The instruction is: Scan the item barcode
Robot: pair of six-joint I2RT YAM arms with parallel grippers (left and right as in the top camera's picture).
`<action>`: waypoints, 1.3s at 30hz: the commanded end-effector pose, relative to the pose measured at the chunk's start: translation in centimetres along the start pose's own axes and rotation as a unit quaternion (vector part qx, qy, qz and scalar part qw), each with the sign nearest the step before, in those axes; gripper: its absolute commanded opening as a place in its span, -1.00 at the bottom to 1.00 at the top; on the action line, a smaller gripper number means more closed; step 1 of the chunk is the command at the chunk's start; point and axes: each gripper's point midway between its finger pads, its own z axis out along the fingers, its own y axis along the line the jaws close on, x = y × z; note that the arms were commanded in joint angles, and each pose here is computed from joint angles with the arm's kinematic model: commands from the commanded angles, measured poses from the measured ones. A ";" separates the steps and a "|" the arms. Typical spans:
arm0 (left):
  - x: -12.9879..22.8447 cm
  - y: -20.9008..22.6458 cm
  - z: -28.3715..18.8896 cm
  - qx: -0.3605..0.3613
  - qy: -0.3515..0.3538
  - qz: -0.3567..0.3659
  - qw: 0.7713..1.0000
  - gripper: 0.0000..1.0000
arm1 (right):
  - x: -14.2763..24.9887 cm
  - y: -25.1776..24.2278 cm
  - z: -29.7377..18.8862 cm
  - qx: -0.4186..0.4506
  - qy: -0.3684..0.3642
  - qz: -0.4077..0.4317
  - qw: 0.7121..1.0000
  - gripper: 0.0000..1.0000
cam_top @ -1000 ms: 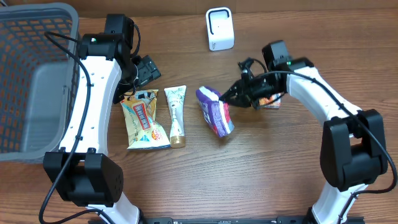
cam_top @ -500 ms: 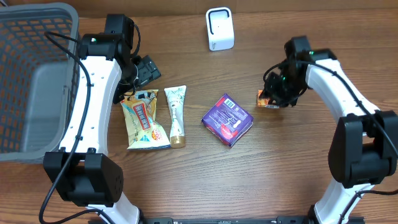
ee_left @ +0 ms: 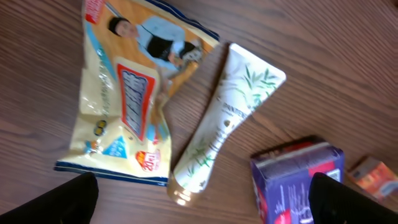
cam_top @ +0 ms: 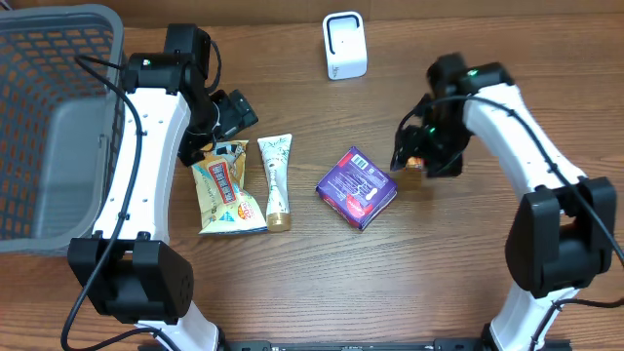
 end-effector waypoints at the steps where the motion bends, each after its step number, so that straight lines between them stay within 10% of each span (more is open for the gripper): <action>1: 1.7 -1.3 0.7 0.011 0.023 0.017 1.000 0.99 | 1.9 2.3 1.6 -0.025 0.031 -0.034 0.999 -0.10; 17: 2.8 0.2 2.8 -0.049 0.021 0.036 0.998 0.99 | 6.4 3.1 7.6 0.008 0.086 -0.010 0.996 -0.63; 30: 3.0 0.4 2.8 -0.052 0.025 0.038 0.998 1.00 | -1.8 6.6 7.9 -0.072 -0.077 0.002 0.994 -0.55; 39: 3.2 0.5 2.9 -0.054 0.027 0.038 0.997 1.00 | -5.9 1.8 -0.5 -0.029 -0.122 0.032 0.992 -0.37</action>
